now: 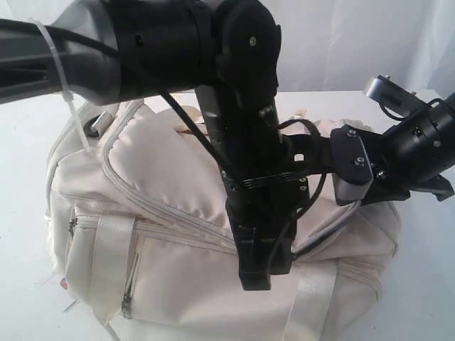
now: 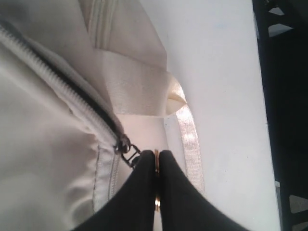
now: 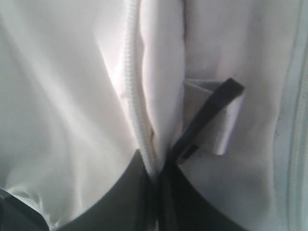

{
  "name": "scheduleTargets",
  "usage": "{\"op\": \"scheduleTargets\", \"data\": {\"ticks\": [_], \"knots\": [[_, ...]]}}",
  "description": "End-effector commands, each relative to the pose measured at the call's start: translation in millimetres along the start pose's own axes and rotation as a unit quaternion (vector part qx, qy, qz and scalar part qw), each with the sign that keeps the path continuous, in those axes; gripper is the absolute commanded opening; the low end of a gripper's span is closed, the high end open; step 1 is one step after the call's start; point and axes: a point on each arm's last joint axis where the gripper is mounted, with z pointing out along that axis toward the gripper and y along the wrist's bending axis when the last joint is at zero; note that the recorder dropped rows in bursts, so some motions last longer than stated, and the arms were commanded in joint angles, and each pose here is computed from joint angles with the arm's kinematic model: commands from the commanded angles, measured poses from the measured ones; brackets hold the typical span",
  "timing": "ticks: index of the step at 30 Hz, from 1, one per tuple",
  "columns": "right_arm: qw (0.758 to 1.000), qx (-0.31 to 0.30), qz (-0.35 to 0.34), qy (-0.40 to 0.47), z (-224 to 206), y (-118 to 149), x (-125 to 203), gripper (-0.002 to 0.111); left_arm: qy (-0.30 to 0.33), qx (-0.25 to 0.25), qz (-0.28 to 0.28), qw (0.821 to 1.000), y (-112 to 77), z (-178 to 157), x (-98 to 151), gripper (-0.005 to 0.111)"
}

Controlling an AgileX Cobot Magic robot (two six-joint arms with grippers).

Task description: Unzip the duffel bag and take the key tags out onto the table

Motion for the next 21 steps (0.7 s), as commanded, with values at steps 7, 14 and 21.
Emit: {"op": "scheduleTargets", "data": {"ticks": [7,14,21], "knots": [[1.000,0.014,-0.008,-0.022,-6.8,-2.1,-3.7,0.000,0.023,0.049,-0.046,0.998,-0.7,-6.6,29.1,0.000],[1.000,0.014,-0.008,-0.022,-6.8,-2.2,-3.7,0.000,0.029,0.055,-0.054,0.997,-6.7,-8.7,42.1,0.000],[1.000,0.015,-0.007,-0.022,-6.8,-2.4,-3.6,0.000,0.020,0.045,-0.060,0.997,-13.0,-22.4,50.8,0.000]]}}
